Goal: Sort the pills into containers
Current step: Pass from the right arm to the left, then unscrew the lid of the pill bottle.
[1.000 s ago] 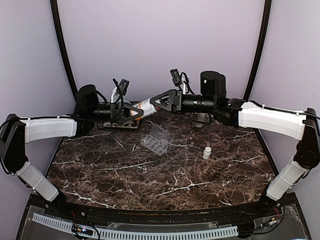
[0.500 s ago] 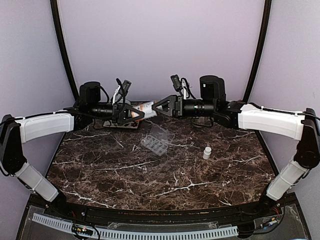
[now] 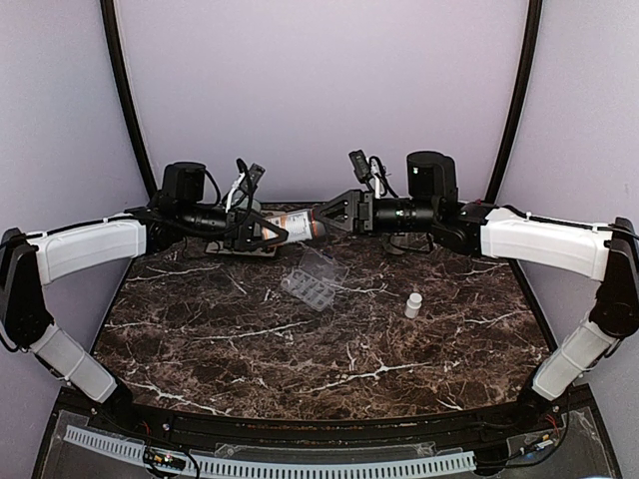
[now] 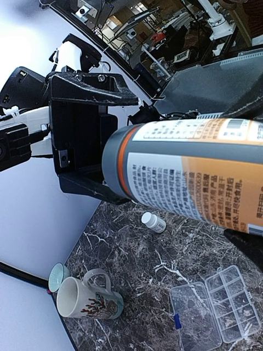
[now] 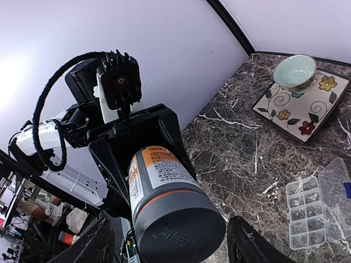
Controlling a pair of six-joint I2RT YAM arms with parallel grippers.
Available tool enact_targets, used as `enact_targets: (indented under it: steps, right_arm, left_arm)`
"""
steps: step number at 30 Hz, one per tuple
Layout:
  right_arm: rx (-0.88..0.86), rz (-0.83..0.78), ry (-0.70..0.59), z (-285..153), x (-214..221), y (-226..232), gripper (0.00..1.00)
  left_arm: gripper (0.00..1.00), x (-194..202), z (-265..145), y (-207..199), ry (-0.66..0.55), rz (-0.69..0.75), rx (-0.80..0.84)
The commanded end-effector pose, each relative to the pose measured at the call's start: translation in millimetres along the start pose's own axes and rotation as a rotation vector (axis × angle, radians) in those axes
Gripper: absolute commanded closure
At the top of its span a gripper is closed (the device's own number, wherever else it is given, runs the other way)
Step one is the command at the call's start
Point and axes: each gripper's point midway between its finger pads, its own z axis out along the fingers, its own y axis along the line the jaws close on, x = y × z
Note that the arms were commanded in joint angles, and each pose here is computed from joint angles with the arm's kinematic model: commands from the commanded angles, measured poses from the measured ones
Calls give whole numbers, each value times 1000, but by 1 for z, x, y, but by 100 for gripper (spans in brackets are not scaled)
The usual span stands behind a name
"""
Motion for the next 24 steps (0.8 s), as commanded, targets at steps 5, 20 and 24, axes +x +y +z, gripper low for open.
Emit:
enact_targets:
  steps: [5,20,24]
  right_arm:
    - [-53,18,24,2,2,6,30]
    - [-50,57,75,14,14,-6,33]
    - [-57,58,79,16,13,-5,38]
  left_arm:
    - [94,-20,-11,-20,-17,100,17]
    - [95,-21,-11,-24,3,113,34]
    - [97,-19,-10,-23,14,108,38]
